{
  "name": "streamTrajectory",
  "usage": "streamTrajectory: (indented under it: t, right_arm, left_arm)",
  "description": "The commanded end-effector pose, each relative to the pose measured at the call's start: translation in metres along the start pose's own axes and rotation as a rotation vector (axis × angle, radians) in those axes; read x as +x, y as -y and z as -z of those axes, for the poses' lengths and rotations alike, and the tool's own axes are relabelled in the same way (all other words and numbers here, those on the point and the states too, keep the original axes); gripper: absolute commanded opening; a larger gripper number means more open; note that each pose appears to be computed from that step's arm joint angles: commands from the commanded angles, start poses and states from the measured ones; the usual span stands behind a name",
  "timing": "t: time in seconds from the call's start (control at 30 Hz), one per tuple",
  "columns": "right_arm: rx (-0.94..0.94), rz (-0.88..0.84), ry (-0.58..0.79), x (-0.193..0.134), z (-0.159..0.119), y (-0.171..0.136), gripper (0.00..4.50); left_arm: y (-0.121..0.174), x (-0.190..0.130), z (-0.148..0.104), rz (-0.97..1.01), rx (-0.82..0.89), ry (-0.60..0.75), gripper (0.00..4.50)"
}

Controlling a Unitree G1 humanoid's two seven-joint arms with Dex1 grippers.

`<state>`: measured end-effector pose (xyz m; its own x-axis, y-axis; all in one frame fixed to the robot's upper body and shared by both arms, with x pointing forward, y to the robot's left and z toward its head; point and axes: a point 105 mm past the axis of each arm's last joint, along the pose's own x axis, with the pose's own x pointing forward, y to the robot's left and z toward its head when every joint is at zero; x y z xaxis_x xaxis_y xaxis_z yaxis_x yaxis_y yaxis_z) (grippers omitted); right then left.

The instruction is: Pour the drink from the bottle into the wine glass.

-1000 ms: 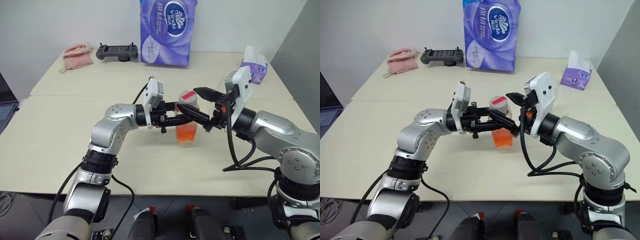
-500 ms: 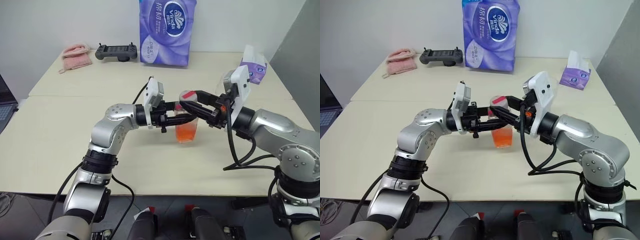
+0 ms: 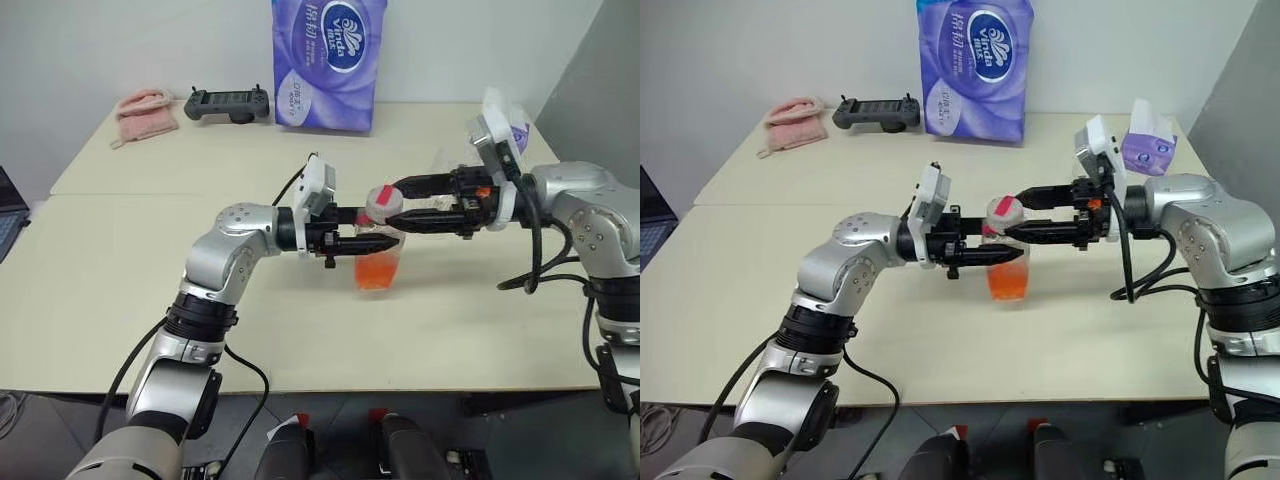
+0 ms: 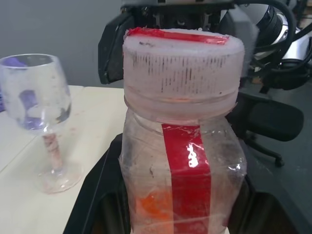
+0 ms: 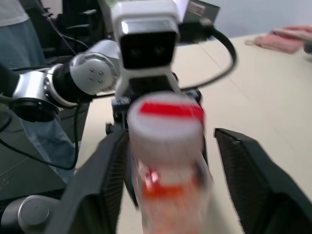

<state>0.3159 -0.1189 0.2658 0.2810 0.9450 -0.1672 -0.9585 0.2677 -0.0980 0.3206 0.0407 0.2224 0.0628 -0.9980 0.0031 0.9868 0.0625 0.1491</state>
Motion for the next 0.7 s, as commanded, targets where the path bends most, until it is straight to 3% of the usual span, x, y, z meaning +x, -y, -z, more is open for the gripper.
streamTrajectory:
  t: [0.03,0.2,0.37,0.7]
  right_arm:
    - [0.0,0.123,0.071,-0.019,-0.015,-0.006,4.49]
    - [-0.002,0.228,0.161,-0.004,-0.018,-0.04,4.49]
    - [-0.017,0.311,0.223,0.024,-0.024,-0.053,4.49]
    - [-0.039,0.458,0.267,0.041,-0.028,-0.036,4.49]
  left_arm:
    - [0.001,-0.004,-0.014,-0.006,0.056,0.043,1.94]
    - [-0.002,-0.004,-0.014,-0.029,0.055,0.047,1.94]
    - [-0.004,-0.004,-0.013,-0.035,0.055,0.045,1.94]
    - [-0.004,0.001,-0.015,-0.022,0.064,0.049,1.94]
